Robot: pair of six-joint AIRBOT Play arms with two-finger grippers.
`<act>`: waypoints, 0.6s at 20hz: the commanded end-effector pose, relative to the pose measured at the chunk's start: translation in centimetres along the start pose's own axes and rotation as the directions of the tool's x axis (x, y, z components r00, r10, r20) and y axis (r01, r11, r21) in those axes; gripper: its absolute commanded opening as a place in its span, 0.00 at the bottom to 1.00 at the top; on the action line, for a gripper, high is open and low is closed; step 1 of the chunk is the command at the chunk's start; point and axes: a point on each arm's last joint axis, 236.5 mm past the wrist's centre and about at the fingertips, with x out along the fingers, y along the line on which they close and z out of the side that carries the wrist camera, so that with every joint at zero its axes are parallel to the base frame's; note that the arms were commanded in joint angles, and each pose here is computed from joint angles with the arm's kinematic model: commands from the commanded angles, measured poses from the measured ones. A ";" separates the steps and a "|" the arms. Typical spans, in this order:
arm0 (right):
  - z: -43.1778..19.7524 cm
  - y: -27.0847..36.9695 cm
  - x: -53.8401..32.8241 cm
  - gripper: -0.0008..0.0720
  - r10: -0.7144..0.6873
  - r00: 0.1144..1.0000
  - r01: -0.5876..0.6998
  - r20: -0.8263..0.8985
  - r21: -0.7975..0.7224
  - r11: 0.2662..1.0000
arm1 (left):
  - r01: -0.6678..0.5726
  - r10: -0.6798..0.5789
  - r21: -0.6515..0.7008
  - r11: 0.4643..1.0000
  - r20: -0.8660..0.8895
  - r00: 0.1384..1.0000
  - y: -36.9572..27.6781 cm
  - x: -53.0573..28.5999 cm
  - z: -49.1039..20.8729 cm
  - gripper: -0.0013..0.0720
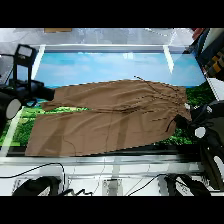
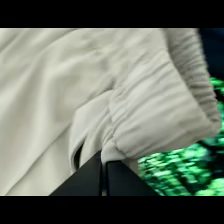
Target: Fold the clothes and pants, and hang the long-sleeved shirts on hangers.
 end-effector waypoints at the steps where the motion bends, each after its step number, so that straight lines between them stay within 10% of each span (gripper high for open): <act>1: -1.2 2.9 -0.4 0.04 0.054 0.998 -0.055 -0.021 -0.079 0.995 | -0.077 0.047 -0.076 0.994 -0.338 0.940 3.2 3.2 -9.8 0.03; 6: -1.4 3.3 -0.4 0.05 0.059 0.998 -0.061 -0.023 -0.139 0.988 | -0.057 -0.236 -0.424 0.904 -0.605 0.760 2.6 1.3 -20.6 0.03; 12: -0.3 3.7 -0.5 0.05 0.076 0.997 -0.072 0.022 -0.138 0.988 | -0.244 -0.288 -0.576 0.780 -0.677 0.677 3.8 -0.9 -29.7 0.03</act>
